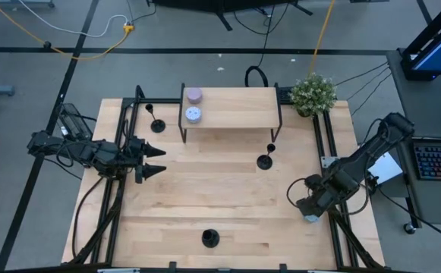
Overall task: Pick & Place candle stick holders
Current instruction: Put the blue patterned scented candle on the shelf
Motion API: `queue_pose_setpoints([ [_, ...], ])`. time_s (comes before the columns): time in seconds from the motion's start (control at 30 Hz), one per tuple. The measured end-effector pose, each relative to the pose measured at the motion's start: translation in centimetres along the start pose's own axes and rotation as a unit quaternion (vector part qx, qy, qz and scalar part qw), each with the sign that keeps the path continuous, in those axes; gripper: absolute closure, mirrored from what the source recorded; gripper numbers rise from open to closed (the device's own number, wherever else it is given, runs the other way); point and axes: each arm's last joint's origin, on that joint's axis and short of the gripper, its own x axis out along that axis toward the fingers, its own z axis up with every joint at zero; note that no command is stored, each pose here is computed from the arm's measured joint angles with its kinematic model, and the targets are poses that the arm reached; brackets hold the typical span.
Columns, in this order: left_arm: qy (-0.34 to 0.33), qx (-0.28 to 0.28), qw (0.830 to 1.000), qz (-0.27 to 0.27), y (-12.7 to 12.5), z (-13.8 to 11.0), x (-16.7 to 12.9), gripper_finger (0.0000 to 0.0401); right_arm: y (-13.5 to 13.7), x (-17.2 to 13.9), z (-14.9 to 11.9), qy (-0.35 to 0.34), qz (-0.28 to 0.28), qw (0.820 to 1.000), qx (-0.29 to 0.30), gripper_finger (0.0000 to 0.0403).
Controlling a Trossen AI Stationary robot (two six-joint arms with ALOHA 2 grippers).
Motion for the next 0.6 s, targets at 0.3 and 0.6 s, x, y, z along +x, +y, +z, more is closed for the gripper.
queue_pose_setpoints([
  [0.3, 0.0, 0.0, 1.0, 0.0, 0.0, 0.0, 0.0, 0.0006, 0.6, 1.3, 0.1, -0.03, -0.022, 0.998, 0.043, 0.005],
  [0.6, 0.0, 0.0, 1.0, 0.0, 0.0, 0.0, 0.0, 0.0006, -0.2, 5.0, 1.0, 0.007, -0.037, 0.998, 0.05, 0.005],
])
